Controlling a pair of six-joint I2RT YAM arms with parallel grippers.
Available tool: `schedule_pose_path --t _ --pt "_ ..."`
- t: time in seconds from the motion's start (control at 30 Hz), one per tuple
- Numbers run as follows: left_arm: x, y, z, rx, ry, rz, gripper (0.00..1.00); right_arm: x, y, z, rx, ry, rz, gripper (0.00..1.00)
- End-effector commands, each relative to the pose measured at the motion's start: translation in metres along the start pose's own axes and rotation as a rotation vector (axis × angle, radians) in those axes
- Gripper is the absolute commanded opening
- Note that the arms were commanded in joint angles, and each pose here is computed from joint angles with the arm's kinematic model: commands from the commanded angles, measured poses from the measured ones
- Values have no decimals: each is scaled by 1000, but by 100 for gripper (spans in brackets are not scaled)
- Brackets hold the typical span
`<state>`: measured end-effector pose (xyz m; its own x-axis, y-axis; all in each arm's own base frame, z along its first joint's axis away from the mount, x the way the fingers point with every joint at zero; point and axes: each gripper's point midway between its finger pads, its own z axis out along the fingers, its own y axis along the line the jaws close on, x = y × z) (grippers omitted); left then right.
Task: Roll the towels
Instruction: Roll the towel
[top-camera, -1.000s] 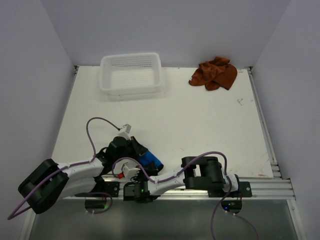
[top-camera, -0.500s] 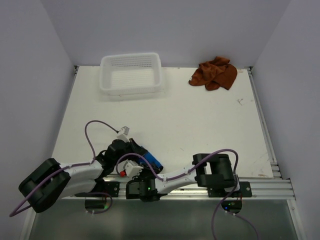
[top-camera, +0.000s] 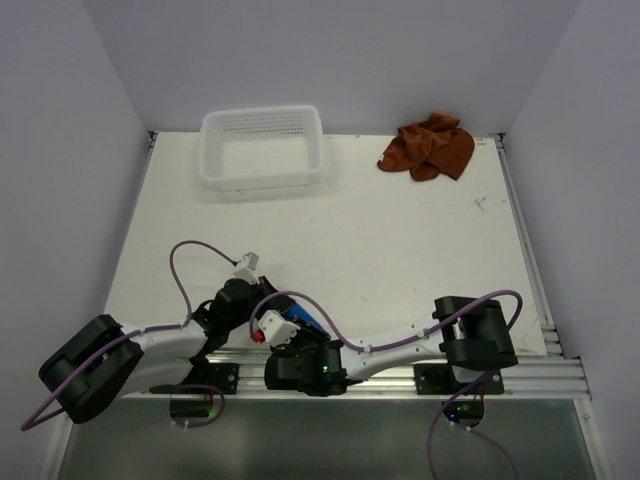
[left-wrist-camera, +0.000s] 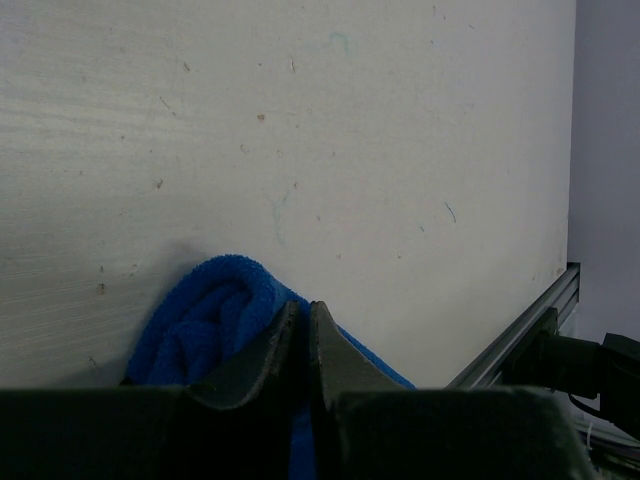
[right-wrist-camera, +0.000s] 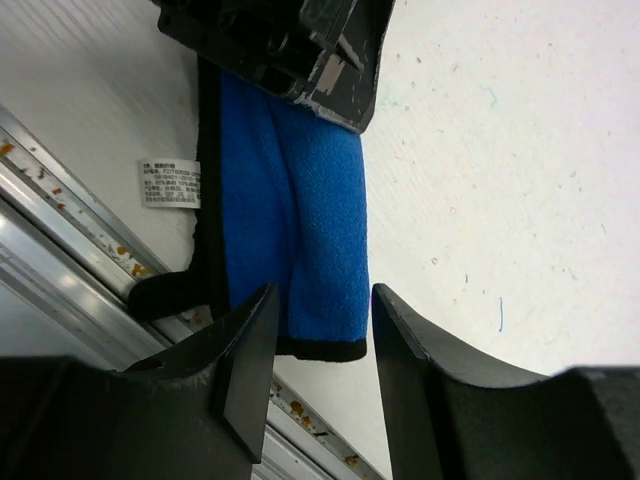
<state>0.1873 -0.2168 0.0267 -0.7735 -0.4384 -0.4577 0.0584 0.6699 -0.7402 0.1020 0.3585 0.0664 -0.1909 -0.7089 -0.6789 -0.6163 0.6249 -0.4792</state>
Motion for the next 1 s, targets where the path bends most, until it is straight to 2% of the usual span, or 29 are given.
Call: schedule_pose_path --t 0.0,0.2,0.3,0.33,0.37,0.4,0.47,0.57,0.77,0.97 --pt "21 42 -8 -118 35 13 13 -19 -2 -13 -73 -58 130 46" --pt "20 42 -8 -117 34 13 13 -34 -13 -29 -154 -127 259 46" --pt "20 41 -8 -113 32 13 13 -32 -14 -25 -217 -119 341 44" --pt "20 41 -8 -112 33 11 13 -26 -9 -28 -288 -98 366 44" --pt "20 41 -8 -115 35 13 13 -31 -16 -19 -309 -99 459 43" --pt "27 51 -12 -134 47 12 13 -18 -12 -15 -358 -66 486 42" --pt "28 52 -12 -135 48 11 13 -30 -15 -11 -479 -74 630 40" --pt "28 52 -13 -133 48 8 13 -26 -21 -3 -542 -49 722 38" --pt "29 54 -15 -136 48 4 13 -15 -23 18 -578 17 796 34" --pt "26 57 -16 -146 23 3 13 2 -10 31 -595 81 795 36"
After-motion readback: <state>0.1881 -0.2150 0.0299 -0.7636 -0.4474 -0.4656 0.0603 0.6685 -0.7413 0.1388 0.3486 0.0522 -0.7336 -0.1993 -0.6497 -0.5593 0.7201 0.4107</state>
